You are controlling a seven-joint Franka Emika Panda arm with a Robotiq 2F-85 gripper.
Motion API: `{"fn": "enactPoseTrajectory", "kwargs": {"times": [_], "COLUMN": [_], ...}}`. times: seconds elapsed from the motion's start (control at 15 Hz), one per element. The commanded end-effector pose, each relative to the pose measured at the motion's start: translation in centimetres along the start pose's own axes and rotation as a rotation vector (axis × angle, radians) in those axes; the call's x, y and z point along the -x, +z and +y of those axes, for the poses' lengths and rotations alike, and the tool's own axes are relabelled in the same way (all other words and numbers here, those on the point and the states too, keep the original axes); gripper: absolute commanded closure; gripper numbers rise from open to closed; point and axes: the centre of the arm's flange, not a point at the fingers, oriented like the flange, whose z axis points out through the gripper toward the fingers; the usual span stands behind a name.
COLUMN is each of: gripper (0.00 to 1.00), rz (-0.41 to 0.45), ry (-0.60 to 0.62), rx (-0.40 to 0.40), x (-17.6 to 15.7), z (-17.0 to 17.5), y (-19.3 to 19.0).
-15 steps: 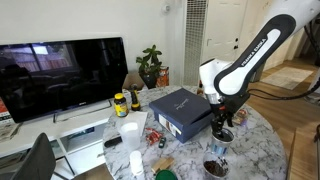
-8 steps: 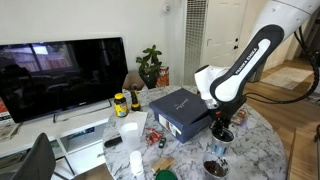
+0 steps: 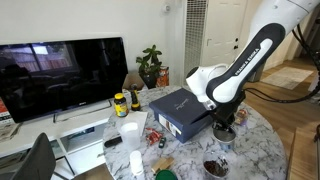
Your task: Flip the silver cup over then place the plastic cup on it
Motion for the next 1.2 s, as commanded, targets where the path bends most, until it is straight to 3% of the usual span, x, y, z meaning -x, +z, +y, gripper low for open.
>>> {"fn": "enactPoseTrajectory", "kwargs": {"times": [0.0, 0.2, 0.33, 0.73, 0.8, 0.93, 1.13], "gripper": [0.98, 0.98, 0.98, 0.98, 0.69, 0.63, 0.39], "rz": [-0.043, -0.064, -0.061, -0.084, -0.089, -0.073, -0.038], "ry": [0.056, 0.129, 0.167, 0.199, 0.19, 0.169, 0.132], "rx": [0.145, 0.273, 0.315, 0.317, 0.311, 0.285, 0.255], "x": [0.3, -0.2, -0.8, -3.0, -3.1, -3.2, -3.2], "z": [-0.9, -1.3, -1.7, -3.5, -3.4, -3.6, -3.8], "y": [0.1, 0.9, 1.6, 3.6, 3.5, 2.9, 2.2]}}
